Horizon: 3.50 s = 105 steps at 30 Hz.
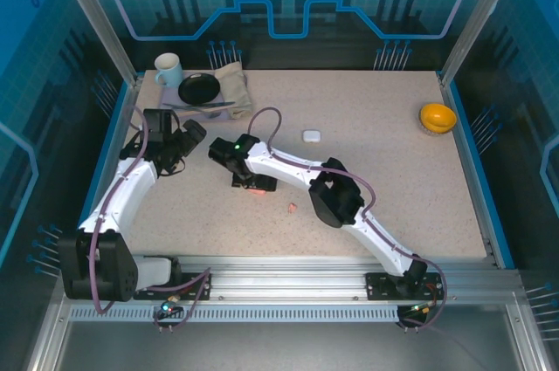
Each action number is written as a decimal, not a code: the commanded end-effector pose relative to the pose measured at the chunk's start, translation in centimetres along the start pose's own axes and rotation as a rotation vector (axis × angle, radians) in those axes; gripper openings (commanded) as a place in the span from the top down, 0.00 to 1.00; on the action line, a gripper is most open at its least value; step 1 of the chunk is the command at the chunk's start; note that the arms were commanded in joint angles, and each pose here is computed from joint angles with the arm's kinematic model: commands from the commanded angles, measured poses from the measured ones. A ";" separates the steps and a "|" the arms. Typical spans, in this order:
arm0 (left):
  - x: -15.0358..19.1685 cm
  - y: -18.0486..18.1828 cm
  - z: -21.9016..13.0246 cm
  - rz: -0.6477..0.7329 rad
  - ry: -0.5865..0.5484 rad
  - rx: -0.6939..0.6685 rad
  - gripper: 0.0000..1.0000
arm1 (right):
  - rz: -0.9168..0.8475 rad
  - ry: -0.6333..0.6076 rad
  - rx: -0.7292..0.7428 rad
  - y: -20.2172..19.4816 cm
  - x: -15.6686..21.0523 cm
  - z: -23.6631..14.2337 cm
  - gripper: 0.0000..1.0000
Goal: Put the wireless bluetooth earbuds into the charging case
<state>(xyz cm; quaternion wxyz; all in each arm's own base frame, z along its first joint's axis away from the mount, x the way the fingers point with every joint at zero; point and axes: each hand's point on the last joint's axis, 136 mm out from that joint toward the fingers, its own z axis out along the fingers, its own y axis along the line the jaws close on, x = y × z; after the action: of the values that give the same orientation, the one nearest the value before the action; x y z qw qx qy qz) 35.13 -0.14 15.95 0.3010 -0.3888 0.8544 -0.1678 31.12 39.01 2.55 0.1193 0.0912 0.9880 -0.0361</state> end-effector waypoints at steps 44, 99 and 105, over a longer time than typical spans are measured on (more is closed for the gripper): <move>1.2 -2.0 0.1 0.016 0.052 0.173 0.01 | 0.147 -0.022 -0.156 -2.3 -3.9 -3.7 0.55; 18.2 -17.5 5.7 0.336 0.221 0.927 0.50 | 0.610 0.122 -0.580 -6.7 -11.9 -7.1 0.57; 18.2 -17.8 5.8 0.330 0.220 0.932 0.57 | 0.612 0.121 -0.587 -6.6 -11.9 -7.3 0.57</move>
<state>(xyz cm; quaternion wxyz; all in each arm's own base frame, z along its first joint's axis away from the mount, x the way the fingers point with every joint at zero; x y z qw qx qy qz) 38.69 -24.99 12.16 0.3512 -0.0661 0.7831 -0.5089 39.61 31.04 11.29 0.0882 0.3414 0.8967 0.2676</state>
